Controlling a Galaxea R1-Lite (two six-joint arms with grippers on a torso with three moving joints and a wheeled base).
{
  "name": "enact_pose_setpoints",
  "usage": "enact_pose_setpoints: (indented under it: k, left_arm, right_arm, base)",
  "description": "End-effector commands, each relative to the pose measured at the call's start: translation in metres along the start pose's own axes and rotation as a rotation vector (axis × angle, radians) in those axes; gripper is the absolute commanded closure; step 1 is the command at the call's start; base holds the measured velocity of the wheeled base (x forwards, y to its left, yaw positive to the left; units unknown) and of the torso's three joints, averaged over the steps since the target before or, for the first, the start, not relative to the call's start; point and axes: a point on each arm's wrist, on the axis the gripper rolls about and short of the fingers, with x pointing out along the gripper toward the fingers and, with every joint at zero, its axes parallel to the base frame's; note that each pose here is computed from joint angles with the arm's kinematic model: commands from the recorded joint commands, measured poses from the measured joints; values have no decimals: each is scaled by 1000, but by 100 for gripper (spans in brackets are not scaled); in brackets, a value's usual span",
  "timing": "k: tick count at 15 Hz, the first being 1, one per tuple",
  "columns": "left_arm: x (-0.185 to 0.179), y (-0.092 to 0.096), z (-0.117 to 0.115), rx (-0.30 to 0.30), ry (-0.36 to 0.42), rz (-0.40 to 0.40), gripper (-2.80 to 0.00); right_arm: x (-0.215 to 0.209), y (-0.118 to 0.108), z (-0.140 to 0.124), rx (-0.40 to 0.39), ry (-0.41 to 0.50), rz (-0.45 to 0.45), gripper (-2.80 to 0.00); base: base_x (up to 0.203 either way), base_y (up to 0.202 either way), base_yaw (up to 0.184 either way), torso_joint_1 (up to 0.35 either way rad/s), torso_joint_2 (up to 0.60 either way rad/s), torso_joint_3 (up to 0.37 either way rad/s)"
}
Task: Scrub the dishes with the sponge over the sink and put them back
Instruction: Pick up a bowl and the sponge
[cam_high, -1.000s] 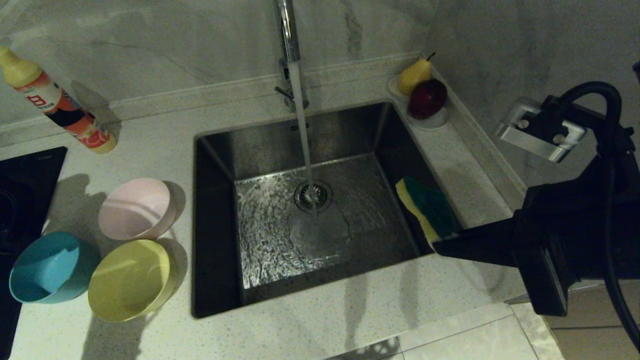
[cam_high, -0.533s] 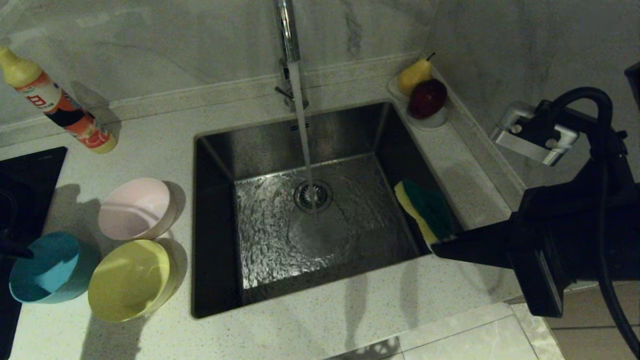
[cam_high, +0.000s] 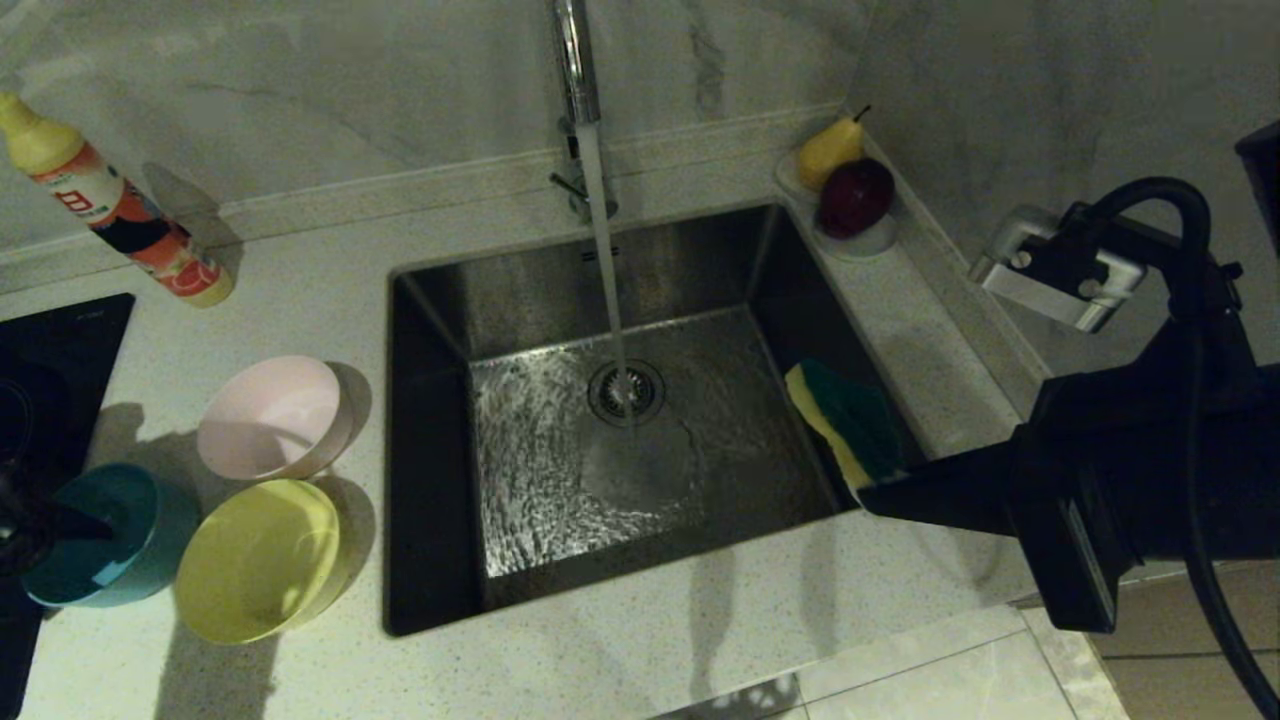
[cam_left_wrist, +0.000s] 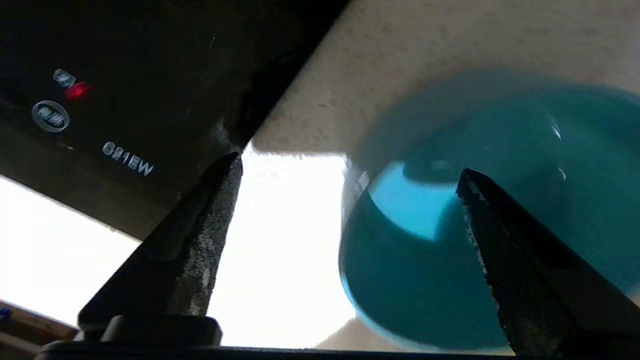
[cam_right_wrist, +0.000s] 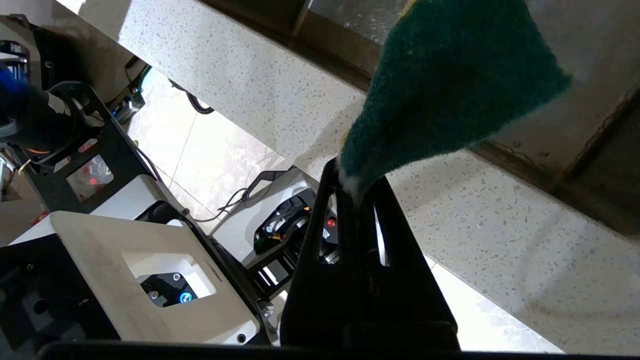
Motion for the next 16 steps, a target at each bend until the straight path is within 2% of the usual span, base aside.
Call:
enact_pose_setpoints:
  k: [1, 3, 5, 16]
  left_arm:
    - [11, 4, -2, -24, 17, 3, -280]
    - [12, 4, -2, -36, 20, -2, -280]
    - [8, 2, -2, -38, 23, -44, -280]
    - [19, 6, -4, -55, 58, -38, -280]
  right_arm:
    - [0, 0, 1, -1, 1, 1, 0]
    - [1, 0, 0, -1, 5, 2, 0]
    - [1, 0, 1, 0, 1, 1, 0]
    - [6, 0, 1, 3, 6, 1, 0]
  base:
    - [0, 0, 0, 0, 0, 0]
    - [0, 0, 0, 0, 0, 0]
    - [0, 0, 0, 0, 0, 0]
    - [0, 0, 0, 0, 0, 0]
